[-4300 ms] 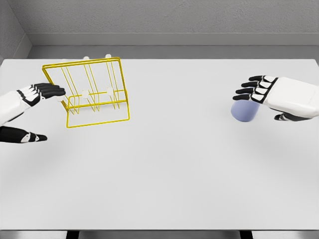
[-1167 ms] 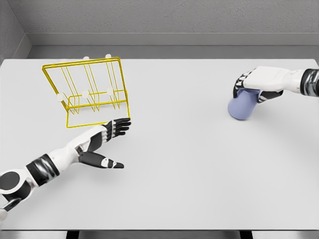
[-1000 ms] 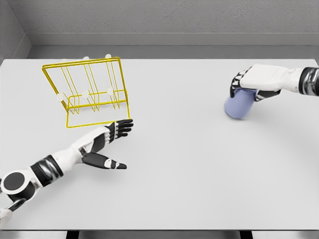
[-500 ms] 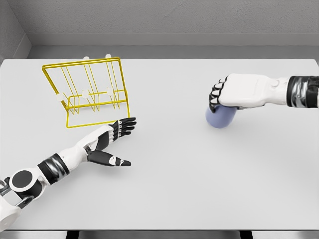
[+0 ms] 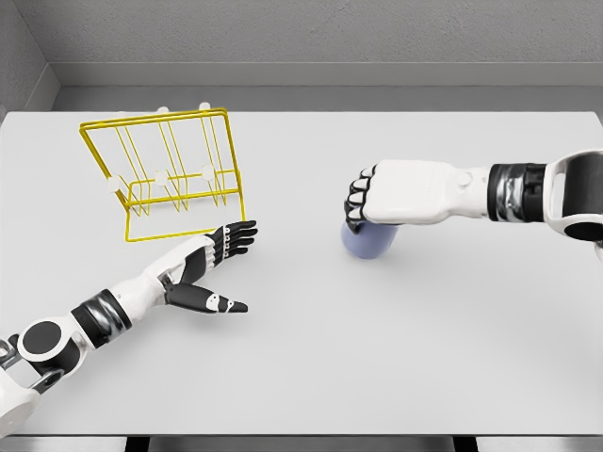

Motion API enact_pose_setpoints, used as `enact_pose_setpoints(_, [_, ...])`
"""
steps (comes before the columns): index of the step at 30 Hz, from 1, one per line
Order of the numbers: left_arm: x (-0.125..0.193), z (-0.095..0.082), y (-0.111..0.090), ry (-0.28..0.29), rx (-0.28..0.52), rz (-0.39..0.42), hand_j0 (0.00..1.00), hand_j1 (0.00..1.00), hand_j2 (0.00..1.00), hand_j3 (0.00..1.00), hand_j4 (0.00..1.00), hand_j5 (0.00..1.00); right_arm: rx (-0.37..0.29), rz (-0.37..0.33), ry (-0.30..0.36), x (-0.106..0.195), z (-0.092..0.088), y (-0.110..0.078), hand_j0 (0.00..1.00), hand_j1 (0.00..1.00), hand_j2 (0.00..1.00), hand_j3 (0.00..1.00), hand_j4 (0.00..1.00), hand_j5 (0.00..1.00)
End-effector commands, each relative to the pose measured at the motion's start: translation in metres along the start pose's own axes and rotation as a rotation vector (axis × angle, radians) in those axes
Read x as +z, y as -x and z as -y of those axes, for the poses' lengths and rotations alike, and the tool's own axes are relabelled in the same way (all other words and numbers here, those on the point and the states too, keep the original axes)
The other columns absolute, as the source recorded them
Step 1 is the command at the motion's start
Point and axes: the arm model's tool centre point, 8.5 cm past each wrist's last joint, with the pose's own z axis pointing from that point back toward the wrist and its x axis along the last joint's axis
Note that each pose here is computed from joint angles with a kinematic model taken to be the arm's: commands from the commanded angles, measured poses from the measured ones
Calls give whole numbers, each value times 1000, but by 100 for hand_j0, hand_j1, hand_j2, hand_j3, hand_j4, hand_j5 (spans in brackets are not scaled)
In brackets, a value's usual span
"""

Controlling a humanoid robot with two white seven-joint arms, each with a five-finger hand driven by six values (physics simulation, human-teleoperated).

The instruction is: Place the cup on the cup holder with both arms

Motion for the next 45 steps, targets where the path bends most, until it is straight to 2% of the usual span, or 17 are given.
enact_pose_setpoints(1, [0,0,0,-1,3,0,100,100,100,100,100,100,0,11,22,-7,5,-3,53,53,53,53,53,53])
enact_pose_setpoints(8, [0,0,0,0,1,0,100,100,100,100,100,100,-1,37,40,-24,4,-12,53,53,53,53,53,53])
enact_pose_setpoints(13, [-1,0,-2,1,0,4,100,100,100,100,100,100,-10,100,30,-43,0,-28,53,53,53,53,53,53])
enact_pose_setpoints(19, [-4,2,-1,3,5,10,100,100,100,100,100,100,-14,138,31,-53,-1,-38,53,53,53,53,53,53])
enact_pose_setpoints(31, [-3,3,-1,3,6,9,100,100,100,100,100,100,8,152,37,-67,2,-45,55,55,55,55,55,55])
enact_pose_setpoints(34, [-3,3,-1,3,6,9,100,100,100,100,100,100,11,149,34,-67,2,-45,71,71,71,71,71,71])
enact_pose_setpoints(35, [-3,3,-1,3,6,9,100,100,100,100,100,100,11,149,33,-67,1,-45,81,81,81,81,81,81])
enact_pose_setpoints(37, [-3,3,-1,3,6,9,100,100,100,100,100,100,11,147,30,-67,1,-45,90,90,90,90,90,90])
enact_pose_setpoints(44, [-4,2,-1,3,5,10,100,100,100,100,100,100,11,145,31,-66,1,-44,93,93,93,93,93,93])
enact_pose_setpoints(45, [-4,2,-1,3,5,10,100,100,100,100,100,100,13,139,30,-65,1,-42,96,96,96,96,96,96])
